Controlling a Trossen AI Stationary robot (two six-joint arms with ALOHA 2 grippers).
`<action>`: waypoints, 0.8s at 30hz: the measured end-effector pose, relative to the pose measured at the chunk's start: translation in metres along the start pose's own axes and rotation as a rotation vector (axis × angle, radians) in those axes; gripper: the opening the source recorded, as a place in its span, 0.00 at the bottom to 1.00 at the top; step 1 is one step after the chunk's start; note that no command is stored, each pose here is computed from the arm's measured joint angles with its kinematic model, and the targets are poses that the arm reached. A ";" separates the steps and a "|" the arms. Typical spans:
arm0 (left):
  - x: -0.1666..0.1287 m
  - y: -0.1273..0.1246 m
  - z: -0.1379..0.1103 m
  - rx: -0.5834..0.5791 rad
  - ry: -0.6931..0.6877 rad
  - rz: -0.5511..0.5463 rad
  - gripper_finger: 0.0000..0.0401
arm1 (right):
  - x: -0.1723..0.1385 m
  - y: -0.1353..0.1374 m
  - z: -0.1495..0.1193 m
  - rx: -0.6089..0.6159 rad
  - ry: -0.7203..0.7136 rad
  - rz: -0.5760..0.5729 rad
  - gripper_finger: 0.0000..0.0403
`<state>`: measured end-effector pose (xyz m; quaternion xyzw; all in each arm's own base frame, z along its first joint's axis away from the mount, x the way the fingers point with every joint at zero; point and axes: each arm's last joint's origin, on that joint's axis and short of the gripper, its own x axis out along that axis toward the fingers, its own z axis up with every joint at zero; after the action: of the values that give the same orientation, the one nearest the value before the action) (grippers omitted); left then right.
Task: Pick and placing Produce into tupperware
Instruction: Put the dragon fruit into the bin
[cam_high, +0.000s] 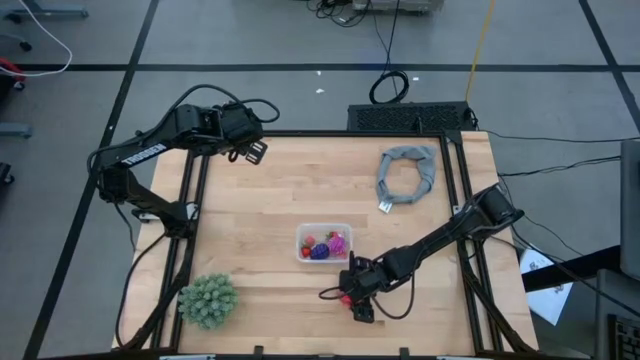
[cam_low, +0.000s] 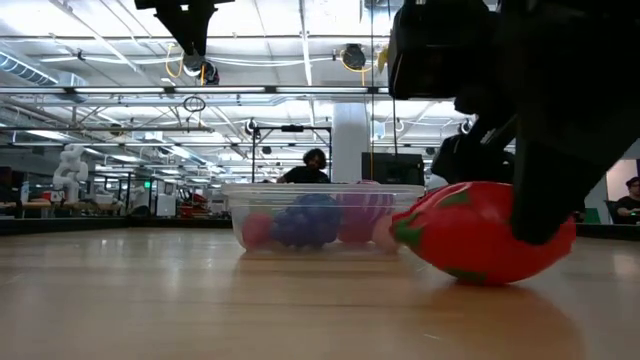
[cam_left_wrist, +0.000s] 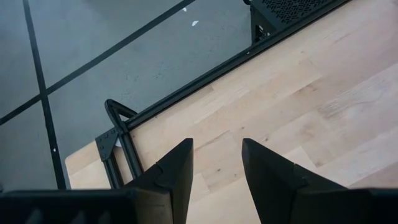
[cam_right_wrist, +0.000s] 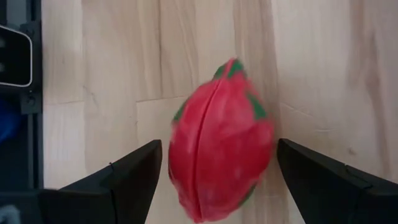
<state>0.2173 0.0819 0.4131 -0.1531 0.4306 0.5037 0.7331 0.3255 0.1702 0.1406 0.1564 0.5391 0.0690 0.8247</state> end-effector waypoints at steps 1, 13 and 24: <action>0.000 0.000 0.000 0.000 0.000 0.000 0.36 | 0.001 0.000 0.000 0.000 0.006 0.008 0.77; 0.000 0.000 0.000 0.000 0.000 0.000 0.36 | 0.001 -0.002 0.001 0.021 0.007 0.011 0.77; 0.000 0.000 0.000 0.000 0.000 0.000 0.36 | 0.001 -0.002 0.001 0.028 0.007 0.011 0.63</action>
<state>0.2173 0.0819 0.4131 -0.1530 0.4307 0.5036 0.7331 0.3269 0.1685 0.1397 0.1708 0.5420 0.0666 0.8201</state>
